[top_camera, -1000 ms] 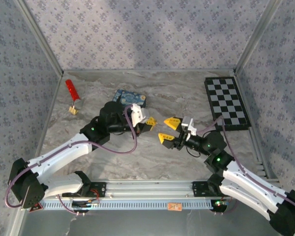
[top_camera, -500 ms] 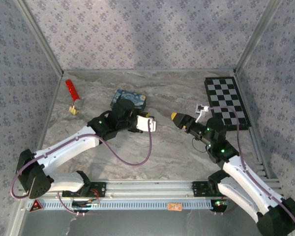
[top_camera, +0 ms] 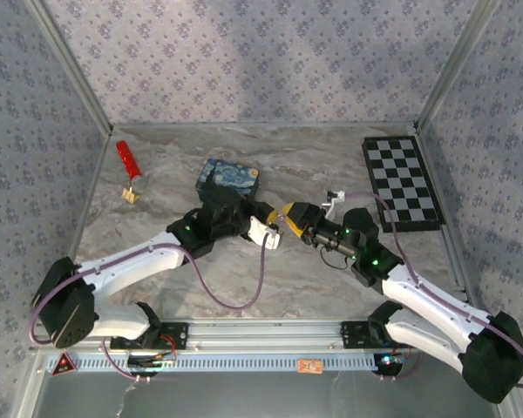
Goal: Unlock a padlock with a key
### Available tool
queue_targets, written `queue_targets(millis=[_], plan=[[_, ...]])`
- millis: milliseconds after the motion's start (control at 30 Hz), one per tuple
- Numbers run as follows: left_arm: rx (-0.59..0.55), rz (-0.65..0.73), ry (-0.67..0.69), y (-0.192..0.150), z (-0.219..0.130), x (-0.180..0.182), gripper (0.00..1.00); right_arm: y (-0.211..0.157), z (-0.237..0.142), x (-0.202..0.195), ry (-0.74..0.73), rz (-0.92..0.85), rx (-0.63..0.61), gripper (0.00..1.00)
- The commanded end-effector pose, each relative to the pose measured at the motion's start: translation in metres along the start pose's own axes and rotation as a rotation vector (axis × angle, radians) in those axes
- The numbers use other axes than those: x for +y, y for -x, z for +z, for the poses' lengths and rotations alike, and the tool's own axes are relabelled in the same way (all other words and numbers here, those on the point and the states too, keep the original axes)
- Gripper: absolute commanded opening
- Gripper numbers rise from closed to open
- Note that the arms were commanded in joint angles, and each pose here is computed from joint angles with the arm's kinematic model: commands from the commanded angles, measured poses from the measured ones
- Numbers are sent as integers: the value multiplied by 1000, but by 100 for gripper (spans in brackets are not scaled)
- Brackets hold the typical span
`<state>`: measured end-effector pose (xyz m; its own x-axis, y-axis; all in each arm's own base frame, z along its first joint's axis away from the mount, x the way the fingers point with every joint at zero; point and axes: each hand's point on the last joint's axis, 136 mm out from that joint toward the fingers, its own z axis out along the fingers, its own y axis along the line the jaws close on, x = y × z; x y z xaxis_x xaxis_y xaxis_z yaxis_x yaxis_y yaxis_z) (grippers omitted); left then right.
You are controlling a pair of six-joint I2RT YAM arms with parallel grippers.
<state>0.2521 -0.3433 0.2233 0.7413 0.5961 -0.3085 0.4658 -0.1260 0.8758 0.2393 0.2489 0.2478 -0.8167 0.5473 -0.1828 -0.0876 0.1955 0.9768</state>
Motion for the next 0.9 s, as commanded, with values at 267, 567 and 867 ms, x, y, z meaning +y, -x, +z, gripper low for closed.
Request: queue_targets(millis=[267,567,867], plan=[[-120,36,189,26,-1,31,0,15,-6,10,17,56,-98,45],[-122,50,247,30,-3,37,0,12,3,11,33,78,-77,34],[-153,75,261,47,-2,30,0,18,2,13,42,82,-101,27]])
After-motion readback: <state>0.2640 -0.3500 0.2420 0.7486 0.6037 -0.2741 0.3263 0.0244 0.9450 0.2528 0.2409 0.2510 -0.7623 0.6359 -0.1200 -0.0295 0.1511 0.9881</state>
